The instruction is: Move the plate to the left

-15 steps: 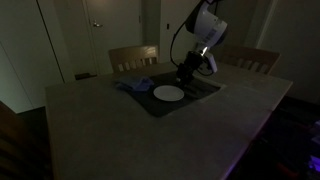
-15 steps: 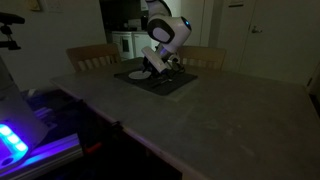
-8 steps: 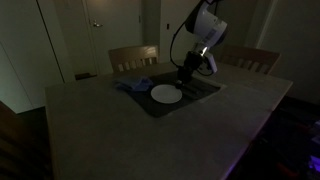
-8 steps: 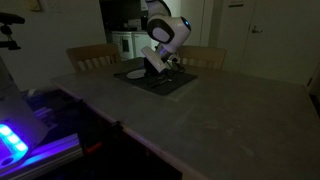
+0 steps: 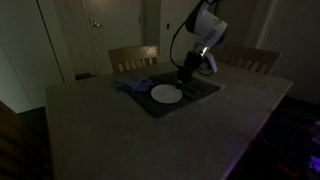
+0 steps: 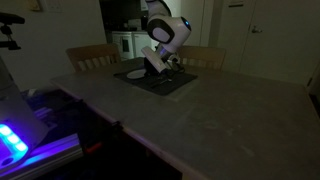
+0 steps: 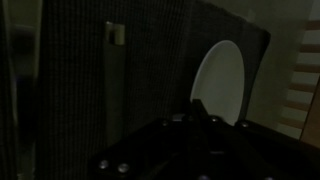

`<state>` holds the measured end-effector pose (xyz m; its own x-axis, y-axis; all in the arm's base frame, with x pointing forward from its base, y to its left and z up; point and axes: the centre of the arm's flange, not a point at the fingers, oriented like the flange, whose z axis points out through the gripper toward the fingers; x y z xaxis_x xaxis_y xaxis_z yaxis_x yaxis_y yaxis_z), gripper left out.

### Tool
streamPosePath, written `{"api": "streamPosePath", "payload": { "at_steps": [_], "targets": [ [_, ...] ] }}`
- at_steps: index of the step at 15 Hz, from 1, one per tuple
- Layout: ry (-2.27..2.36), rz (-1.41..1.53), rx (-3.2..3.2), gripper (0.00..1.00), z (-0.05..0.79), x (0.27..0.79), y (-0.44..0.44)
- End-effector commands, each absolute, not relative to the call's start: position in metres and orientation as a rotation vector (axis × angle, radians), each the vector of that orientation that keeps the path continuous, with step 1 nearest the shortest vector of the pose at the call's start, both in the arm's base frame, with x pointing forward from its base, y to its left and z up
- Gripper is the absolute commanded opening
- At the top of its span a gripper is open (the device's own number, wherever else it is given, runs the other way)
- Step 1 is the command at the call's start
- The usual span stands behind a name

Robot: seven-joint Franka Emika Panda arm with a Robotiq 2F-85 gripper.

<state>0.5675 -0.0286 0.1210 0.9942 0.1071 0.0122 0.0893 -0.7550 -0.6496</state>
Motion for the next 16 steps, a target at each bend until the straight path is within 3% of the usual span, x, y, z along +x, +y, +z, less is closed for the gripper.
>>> {"api": "streamPosePath", "payload": {
  "at_steps": [1,16],
  "targets": [
    [-0.116,0.017,-2.404,0.01,0.128,0.565,-0.039],
    [-0.043,0.013,-2.301,0.01,0.142,0.574,-0.102]
  ]
}}
